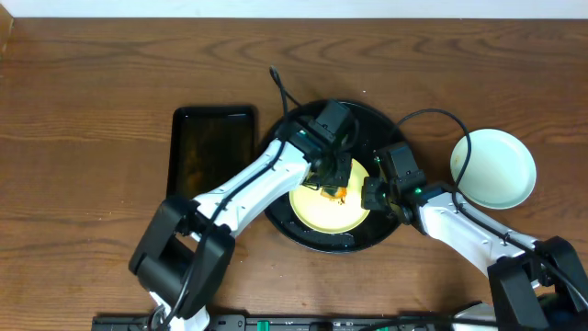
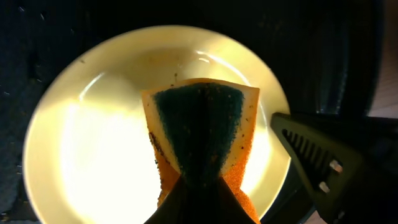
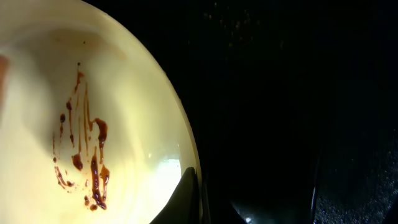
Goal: Clean dirty plates on tray and stack at the side
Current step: 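Scrub the yellow plate with the sponge in the left gripper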
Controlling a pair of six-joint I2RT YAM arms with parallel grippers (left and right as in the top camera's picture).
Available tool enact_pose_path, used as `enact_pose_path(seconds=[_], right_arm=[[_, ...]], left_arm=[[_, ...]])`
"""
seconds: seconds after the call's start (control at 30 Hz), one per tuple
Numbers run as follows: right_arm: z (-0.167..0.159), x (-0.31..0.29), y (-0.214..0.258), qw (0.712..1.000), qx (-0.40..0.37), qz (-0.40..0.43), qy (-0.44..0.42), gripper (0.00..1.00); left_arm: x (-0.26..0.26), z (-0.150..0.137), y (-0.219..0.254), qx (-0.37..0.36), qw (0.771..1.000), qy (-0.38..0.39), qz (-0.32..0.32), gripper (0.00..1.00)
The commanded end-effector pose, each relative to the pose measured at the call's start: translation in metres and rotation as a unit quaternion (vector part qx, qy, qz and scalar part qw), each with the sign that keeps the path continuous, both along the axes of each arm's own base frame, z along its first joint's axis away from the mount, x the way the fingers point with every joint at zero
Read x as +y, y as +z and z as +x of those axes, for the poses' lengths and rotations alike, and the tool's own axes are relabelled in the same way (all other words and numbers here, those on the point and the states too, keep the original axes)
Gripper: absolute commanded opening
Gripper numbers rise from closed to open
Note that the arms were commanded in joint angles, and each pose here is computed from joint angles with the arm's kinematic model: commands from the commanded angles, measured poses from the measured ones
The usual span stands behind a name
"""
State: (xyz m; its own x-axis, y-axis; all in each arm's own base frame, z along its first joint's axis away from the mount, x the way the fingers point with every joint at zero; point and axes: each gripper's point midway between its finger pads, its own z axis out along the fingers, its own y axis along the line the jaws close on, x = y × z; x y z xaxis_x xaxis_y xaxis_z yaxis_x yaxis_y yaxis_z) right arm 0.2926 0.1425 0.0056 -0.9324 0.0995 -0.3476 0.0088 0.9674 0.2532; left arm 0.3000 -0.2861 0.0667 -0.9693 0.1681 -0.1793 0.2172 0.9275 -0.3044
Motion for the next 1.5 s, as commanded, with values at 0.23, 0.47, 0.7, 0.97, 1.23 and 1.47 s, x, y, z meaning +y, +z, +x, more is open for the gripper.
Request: enact_pose_path(seconds=[0.23,0.47,0.7,0.97,1.23,1.47], right_arm=[[-0.009,-0.003,-0.011,1.0,0.024,-0.013,-0.003,0.01],[-0.01,-0.003,-0.011,1.0,0.026,-0.014,-0.003,0.01],[-0.012,-0.004,-0.012,0.999,0.029,-0.015,-0.003,0.01],[-0.014,-0.005,-0.013,0.999,0.035,-0.018,-0.003,0.01],[-0.016,-0.006,-0.014,0.999,0.038,-0.019,-0.003,0.01],[-0.017,-0.007,-0.014,0.999,0.041,-0.021,-0.003,0.01]], left_arm=[[-0.015,-0.012,-0.017,0.052,0.998,0.021,-0.027,0.11],[-0.033,-0.021,-0.034,0.103,0.993,0.033,-0.057,0.08],[-0.037,-0.029,-0.058,0.135,0.989,0.048,-0.045,0.08],[0.011,-0.011,-0.091,0.076,0.989,0.088,0.087,0.08],[0.083,0.015,-0.091,0.023,0.967,0.143,0.21,0.07],[0.098,0.022,-0.066,0.013,0.968,0.145,0.205,0.08]])
